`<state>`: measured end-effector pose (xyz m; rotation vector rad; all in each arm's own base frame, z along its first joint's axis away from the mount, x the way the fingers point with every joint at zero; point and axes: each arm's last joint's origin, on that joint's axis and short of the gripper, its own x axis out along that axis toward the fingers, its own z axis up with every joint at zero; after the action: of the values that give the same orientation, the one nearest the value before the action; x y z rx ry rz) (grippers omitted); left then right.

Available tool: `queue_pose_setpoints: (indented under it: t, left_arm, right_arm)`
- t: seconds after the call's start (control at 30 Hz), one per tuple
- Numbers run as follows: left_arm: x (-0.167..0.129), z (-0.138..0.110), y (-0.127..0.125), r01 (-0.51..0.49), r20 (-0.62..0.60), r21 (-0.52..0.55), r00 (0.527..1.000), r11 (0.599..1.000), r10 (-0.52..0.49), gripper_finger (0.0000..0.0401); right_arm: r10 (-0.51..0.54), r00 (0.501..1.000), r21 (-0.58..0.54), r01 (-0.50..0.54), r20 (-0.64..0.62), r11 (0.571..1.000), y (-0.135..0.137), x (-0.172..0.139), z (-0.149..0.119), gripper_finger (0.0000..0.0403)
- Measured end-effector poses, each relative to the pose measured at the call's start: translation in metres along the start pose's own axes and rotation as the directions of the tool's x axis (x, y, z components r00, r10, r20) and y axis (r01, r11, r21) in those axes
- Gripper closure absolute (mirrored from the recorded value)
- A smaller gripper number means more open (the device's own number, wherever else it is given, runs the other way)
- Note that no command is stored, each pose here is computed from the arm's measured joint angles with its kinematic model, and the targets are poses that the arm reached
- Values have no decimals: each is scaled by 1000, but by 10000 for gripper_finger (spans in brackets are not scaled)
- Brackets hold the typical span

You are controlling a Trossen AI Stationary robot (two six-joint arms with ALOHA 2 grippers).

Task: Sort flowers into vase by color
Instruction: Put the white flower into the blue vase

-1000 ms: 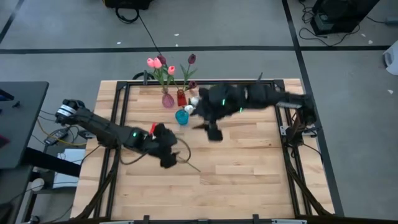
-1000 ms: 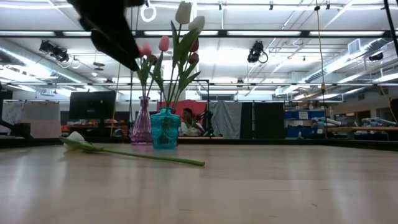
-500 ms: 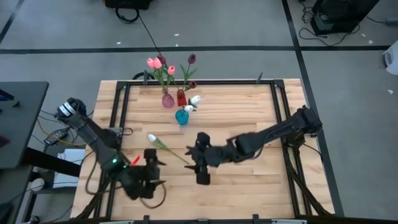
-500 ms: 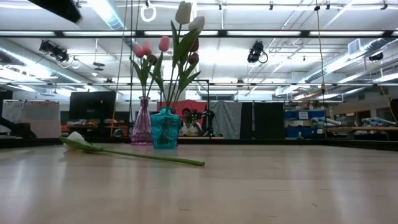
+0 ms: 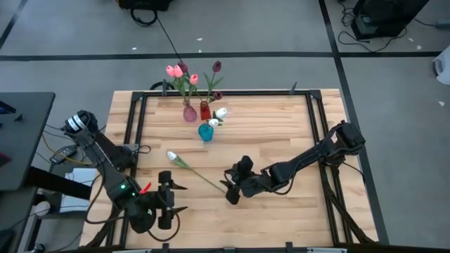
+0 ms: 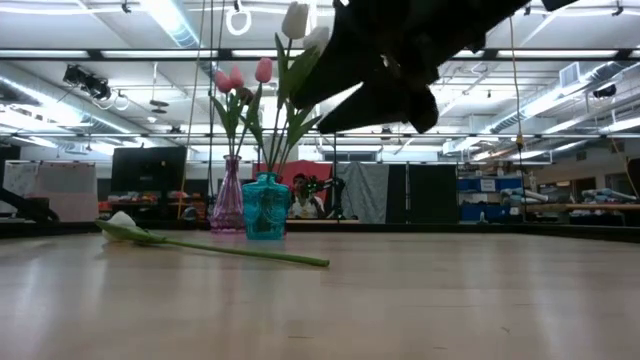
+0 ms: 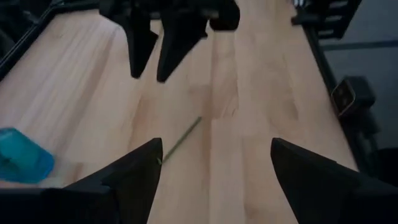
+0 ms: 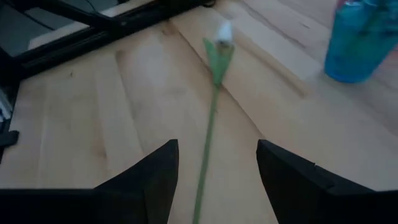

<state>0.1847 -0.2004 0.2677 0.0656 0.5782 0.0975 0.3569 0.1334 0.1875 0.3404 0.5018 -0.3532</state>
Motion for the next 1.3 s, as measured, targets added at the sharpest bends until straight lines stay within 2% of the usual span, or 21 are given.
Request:
queue_pose_setpoints:
  t: [0.17,0.3,0.47,0.57,0.7,0.77,0.87,1.07,1.3]
  left_arm:
    - [-5,9,-9,55,89,106,994,993,-65,101]
    - [-13,11,0,57,111,165,991,985,-76,121]
    - [-15,-15,29,86,112,143,988,986,-102,149]
    - [-11,-42,49,99,86,103,990,990,-108,159]
    - [5,-73,74,88,23,-9,996,996,-87,168]
    - [15,-81,84,78,-21,-68,997,995,-80,171]
    - [29,-84,95,85,-97,-101,991,991,-95,177]
    - [55,-80,113,132,-216,-56,966,990,-141,183]
    - [83,-85,127,103,-284,75,956,992,-78,183]
  right_arm:
    - [34,999,-12,-34,4,999,10,2,-8,185]
    - [97,995,-5,-97,17,995,18,8,-14,188]
    - [100,995,-11,-100,2,995,20,10,-21,188]
    - [105,995,-23,-105,0,994,22,10,-24,188]
    - [100,995,-43,-99,4,994,22,12,-25,188]
    - [91,996,-46,-90,11,995,20,13,-24,188]
    - [78,997,-49,-76,29,996,18,15,-21,188]
    - [76,996,-70,-73,54,995,15,19,-14,188]
    - [87,993,-111,-79,76,991,15,20,-11,188]
